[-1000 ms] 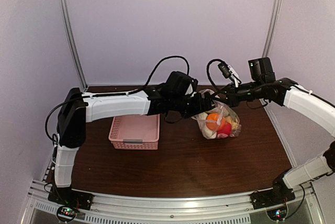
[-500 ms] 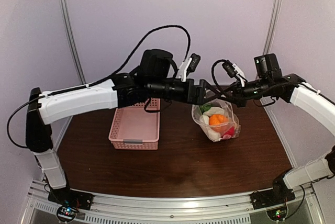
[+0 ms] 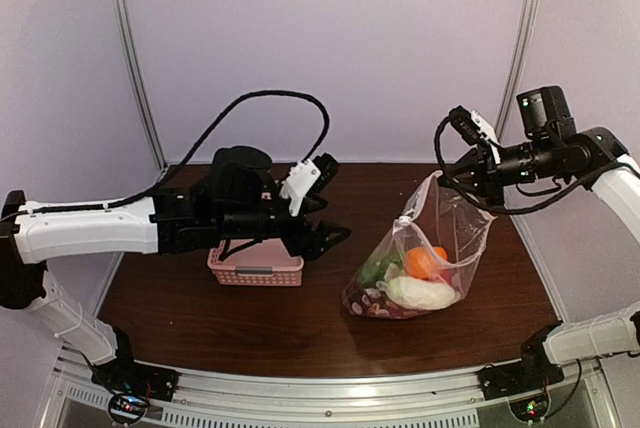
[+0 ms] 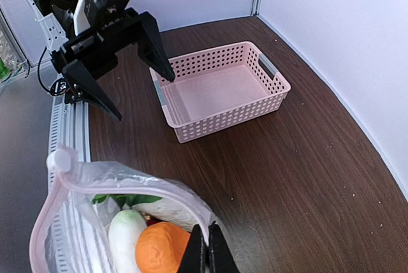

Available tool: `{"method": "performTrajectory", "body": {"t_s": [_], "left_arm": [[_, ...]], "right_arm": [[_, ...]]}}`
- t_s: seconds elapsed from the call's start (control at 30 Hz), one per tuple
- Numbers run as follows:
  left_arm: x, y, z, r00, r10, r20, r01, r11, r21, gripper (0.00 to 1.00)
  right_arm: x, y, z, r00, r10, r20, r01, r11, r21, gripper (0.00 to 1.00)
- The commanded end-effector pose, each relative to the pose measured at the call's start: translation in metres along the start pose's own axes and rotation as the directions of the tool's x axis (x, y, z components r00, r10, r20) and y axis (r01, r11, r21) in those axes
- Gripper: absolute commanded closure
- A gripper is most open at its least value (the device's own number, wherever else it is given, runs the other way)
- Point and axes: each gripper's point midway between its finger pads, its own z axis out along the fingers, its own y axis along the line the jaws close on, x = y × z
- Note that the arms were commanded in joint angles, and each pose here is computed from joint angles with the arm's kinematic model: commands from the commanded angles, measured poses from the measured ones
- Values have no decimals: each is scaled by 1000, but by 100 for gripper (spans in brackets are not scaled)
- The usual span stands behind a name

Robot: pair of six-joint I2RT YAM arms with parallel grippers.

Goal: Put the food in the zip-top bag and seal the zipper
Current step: Move the zipper food storage bag to the center of the board, then pass from the right arm to the left

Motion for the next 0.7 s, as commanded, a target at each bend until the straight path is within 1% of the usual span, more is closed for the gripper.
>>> {"method": "performTrajectory", "body": {"t_s": [0.0,0.03,0.07,0.13,0.27,0.37,0.47,0.57,0.67], "left_arm": [[4,-33,24,994,103,39,-109,976,189,24],[1,-43,26,994,96,59,-108,964,243,27],[0,-48,27,993,88,74,-105,957,269,28],[-4,-66,26,990,88,110,-121,931,344,28],[-6,-94,23,980,149,131,-189,906,378,25],[-10,-105,24,977,157,141,-199,913,356,24],[-11,-101,32,982,115,148,-158,934,322,25],[-17,-100,37,980,70,189,-128,940,316,26],[-20,-92,45,982,54,183,-102,959,265,28]], "right_arm": [[2,0,7,1000,10,-5,-10,999,-38,100],[3,0,10,1000,24,-9,-24,999,-45,100],[5,-1,12,999,36,-13,-36,998,-53,100],[6,-4,16,998,55,-14,-55,997,-54,100],[9,-10,23,995,96,-11,-96,995,-40,100],[11,-11,26,995,101,-2,-101,994,-43,100],[12,-10,29,994,112,13,-111,993,-49,100],[12,-10,30,993,115,17,-114,992,-54,100],[10,-9,28,994,112,20,-111,992,-54,100]]}}
